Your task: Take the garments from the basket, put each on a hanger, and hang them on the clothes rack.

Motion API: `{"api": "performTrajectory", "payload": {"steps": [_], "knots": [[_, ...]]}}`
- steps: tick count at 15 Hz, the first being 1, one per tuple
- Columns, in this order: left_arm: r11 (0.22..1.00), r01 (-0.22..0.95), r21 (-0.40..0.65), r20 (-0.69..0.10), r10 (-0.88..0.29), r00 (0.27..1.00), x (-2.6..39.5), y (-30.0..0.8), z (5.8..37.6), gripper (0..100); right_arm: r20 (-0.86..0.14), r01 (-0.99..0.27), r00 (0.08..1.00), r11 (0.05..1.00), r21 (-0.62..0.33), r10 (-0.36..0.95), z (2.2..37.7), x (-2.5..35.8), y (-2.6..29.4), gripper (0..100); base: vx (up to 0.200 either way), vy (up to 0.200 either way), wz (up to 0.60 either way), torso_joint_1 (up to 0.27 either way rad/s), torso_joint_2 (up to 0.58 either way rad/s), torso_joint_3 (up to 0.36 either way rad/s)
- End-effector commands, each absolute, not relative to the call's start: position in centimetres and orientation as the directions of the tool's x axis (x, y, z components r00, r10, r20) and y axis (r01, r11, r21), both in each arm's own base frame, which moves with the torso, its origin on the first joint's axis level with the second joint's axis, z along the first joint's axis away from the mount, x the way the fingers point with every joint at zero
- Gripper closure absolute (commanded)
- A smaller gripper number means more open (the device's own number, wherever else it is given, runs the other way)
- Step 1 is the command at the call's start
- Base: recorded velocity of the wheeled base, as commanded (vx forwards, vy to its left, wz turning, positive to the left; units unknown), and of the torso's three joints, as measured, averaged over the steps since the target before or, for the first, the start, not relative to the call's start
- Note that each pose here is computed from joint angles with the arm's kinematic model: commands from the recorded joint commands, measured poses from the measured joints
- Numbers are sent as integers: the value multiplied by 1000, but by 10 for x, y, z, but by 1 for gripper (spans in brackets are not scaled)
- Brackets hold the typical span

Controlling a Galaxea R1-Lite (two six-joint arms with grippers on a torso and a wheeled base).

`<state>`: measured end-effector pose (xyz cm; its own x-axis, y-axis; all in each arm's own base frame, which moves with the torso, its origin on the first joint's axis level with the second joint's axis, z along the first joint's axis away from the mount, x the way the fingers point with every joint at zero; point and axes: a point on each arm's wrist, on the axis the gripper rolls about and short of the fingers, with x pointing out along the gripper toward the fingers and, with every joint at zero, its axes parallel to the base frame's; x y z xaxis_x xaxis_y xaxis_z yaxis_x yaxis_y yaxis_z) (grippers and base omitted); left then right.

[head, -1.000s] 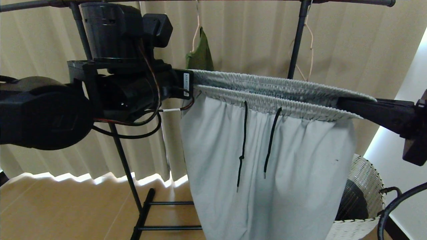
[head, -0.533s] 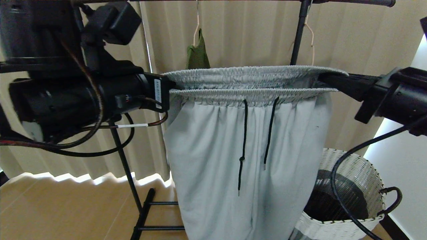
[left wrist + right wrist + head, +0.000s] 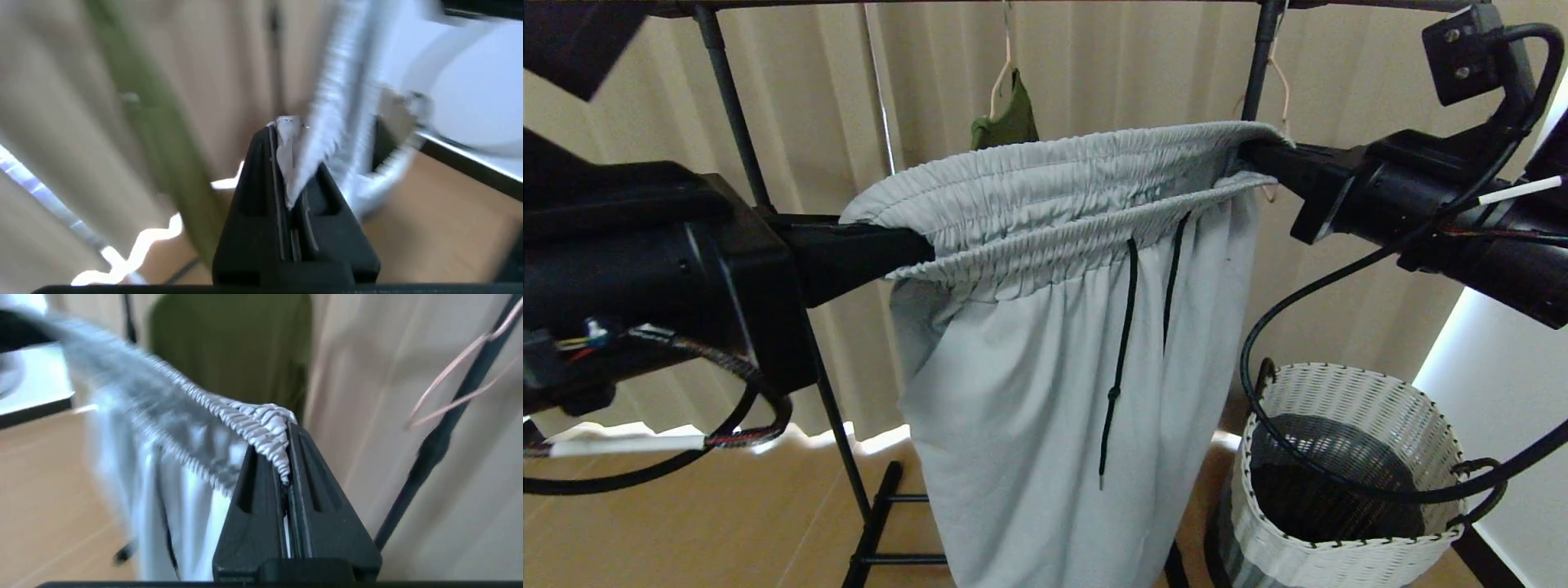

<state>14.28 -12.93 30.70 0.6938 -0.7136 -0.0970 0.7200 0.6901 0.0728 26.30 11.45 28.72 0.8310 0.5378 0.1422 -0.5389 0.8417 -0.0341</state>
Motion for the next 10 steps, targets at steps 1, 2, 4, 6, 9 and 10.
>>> {"api": "performTrajectory", "payload": {"steps": [1, 2, 4, 6, 9, 10], "knots": [[649, 757, 75, -61, -755, 653, 124, -125, 312, 100, 124, -539, 834, 842, -31, 538, 281, 276, 120, 100, 0, 0, 0, 0, 0, 0], [626, 776, 75, -55, -775, 630, 118, -127, 313, 100, 125, -542, 832, 840, -31, 541, 282, 276, 121, 100, 0, 0, 0, 0, 0, 0], [616, 784, 75, -60, -782, 620, 116, -128, 311, 100, 124, -540, 833, 841, -31, 540, 281, 276, 121, 100, 0, 0, 0, 0, 0, 0], [618, 782, 75, -61, -780, 622, 117, -128, 311, 100, 128, -539, 833, 842, -31, 538, 283, 275, 120, 100, 0, 0, 0, 0, 0, 0], [619, 782, 75, -64, -779, 623, 118, -129, 310, 100, 125, -538, 834, 843, -31, 537, 283, 273, 120, 100, 0, 0, 0, 0, 0, 0], [623, 779, 77, -60, -777, 627, 118, -128, 312, 100, 121, -534, 837, 845, -34, 533, 282, 273, 119, 100, 0, 0, 0, 0, 0, 0]]}}
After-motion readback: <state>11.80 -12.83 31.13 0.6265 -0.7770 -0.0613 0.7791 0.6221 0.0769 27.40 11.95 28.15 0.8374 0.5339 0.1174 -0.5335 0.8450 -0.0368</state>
